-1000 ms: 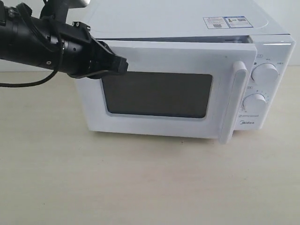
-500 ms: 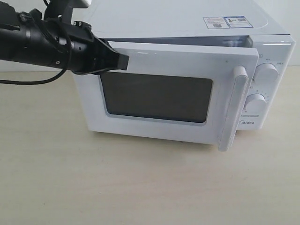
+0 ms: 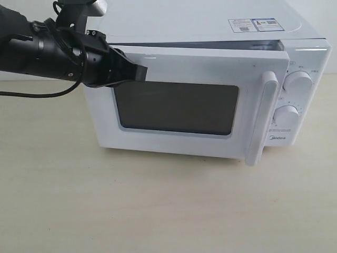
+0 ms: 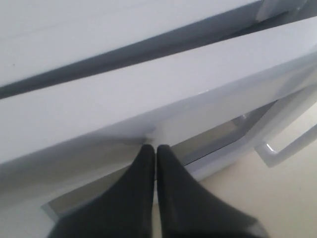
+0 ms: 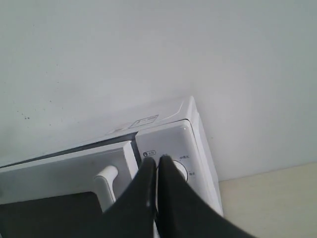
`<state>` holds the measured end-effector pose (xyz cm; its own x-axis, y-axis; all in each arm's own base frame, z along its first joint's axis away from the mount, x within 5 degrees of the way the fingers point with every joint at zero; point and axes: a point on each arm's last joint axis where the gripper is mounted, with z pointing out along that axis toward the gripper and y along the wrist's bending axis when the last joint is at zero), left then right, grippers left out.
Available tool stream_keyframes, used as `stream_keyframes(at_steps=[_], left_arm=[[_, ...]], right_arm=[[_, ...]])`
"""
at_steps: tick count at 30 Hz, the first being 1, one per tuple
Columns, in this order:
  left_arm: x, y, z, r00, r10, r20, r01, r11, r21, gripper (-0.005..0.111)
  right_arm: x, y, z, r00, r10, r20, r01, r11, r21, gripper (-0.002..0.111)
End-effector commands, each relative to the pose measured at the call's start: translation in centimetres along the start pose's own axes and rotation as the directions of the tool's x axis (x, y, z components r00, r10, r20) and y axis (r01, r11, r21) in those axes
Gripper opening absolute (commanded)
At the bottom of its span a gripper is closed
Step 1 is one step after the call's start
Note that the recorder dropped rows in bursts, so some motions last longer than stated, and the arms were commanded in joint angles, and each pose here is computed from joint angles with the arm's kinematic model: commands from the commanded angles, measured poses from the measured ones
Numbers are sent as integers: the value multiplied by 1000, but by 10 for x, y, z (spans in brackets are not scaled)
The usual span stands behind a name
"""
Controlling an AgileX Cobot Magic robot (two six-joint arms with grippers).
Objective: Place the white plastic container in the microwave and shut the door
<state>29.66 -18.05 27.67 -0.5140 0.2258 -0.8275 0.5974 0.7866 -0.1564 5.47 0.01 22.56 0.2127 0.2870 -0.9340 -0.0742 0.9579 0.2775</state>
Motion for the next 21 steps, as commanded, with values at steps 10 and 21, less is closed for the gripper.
stream_keyframes(at_steps=[10,21], left_arm=[[9,-37,-104,987,123,104,-135,983,128,4],[69,-44,-171,973,40,226,-62,994,91,4]], right_arm=[[-95,30,5,959,-236,157,243,970,-28,1],[-73,68,93,893,-358,-275,258,905,-338,0]])
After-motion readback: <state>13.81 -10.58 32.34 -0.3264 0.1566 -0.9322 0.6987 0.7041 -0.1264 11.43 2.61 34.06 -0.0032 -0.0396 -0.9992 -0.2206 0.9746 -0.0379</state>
